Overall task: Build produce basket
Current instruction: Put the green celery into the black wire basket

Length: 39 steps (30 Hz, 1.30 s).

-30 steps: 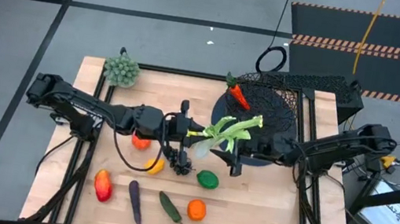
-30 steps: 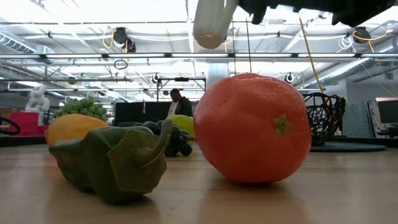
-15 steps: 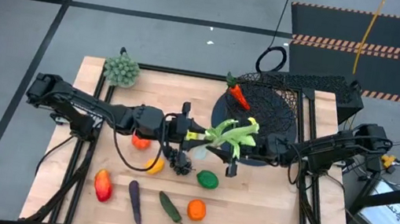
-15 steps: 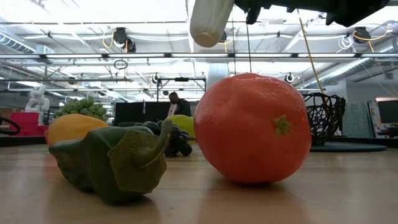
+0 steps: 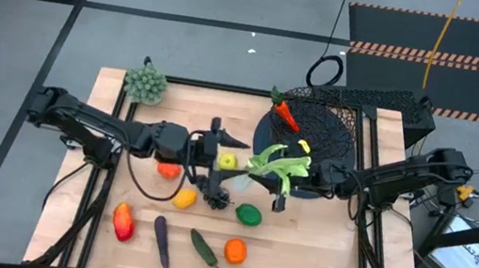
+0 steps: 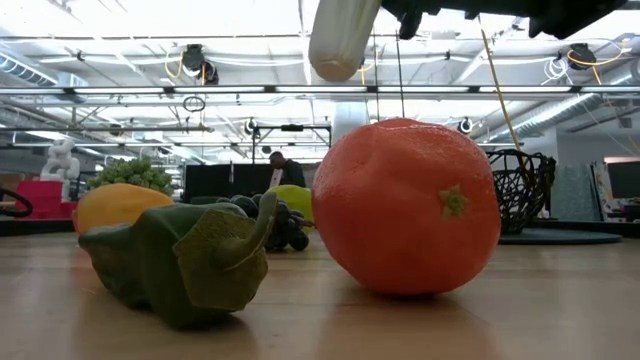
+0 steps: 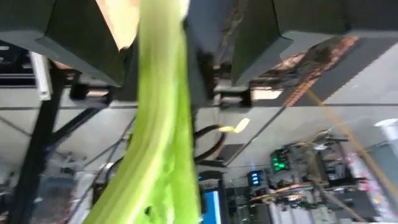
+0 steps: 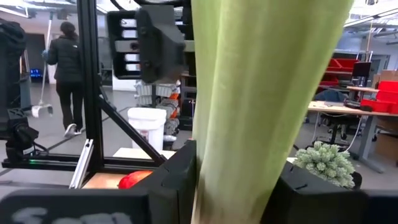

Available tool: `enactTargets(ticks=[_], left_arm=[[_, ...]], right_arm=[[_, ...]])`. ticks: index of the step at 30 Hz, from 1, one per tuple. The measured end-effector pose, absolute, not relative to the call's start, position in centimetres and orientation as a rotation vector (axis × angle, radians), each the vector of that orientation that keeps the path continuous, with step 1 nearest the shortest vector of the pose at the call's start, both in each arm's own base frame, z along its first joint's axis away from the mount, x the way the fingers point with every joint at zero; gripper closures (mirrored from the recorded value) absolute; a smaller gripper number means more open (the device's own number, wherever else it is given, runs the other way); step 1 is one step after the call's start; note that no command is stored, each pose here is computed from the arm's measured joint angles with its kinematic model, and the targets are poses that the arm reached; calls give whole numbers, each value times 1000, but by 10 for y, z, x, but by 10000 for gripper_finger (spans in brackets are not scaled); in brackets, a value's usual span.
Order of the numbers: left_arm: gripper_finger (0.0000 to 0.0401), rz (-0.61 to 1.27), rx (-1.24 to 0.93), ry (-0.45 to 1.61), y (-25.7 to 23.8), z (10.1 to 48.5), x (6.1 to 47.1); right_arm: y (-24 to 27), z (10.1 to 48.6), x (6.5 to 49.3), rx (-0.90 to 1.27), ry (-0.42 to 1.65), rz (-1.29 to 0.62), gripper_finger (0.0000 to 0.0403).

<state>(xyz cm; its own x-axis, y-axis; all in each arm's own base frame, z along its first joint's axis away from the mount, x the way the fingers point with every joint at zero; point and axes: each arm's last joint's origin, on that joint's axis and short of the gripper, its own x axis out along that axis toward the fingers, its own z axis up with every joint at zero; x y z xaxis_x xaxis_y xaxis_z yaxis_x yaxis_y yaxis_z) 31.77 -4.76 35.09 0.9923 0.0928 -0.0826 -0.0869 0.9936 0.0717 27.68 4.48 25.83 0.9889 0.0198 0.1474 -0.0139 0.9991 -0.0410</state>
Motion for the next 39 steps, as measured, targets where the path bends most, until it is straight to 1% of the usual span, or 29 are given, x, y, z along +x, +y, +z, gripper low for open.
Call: enactTargets(ticks=[5,8,12,18,21,28,31,35,39], left_arm=[[98,212,93,150,-44,362,293],[110,281,98,212,-43,362,280],[133,345,79,284,-40,358,273],[168,351,59,336,-42,350,275],[184,341,67,360,-45,346,275],[214,323,69,359,-50,345,276],[221,317,70,357,-51,346,275],[220,314,77,359,-51,346,275],[218,315,78,360,-51,346,275]], right_arm=[[44,262,270,-20,-95,20,287],[42,267,263,-18,-72,-3,287],[33,276,249,-41,-36,-118,287],[6,294,219,-82,9,-308,287],[-13,299,203,-96,40,-435,287],[-64,300,174,-53,107,-726,287],[-84,294,169,-30,159,-769,287],[-113,282,163,38,221,-849,287],[-138,268,160,126,268,-868,287]])
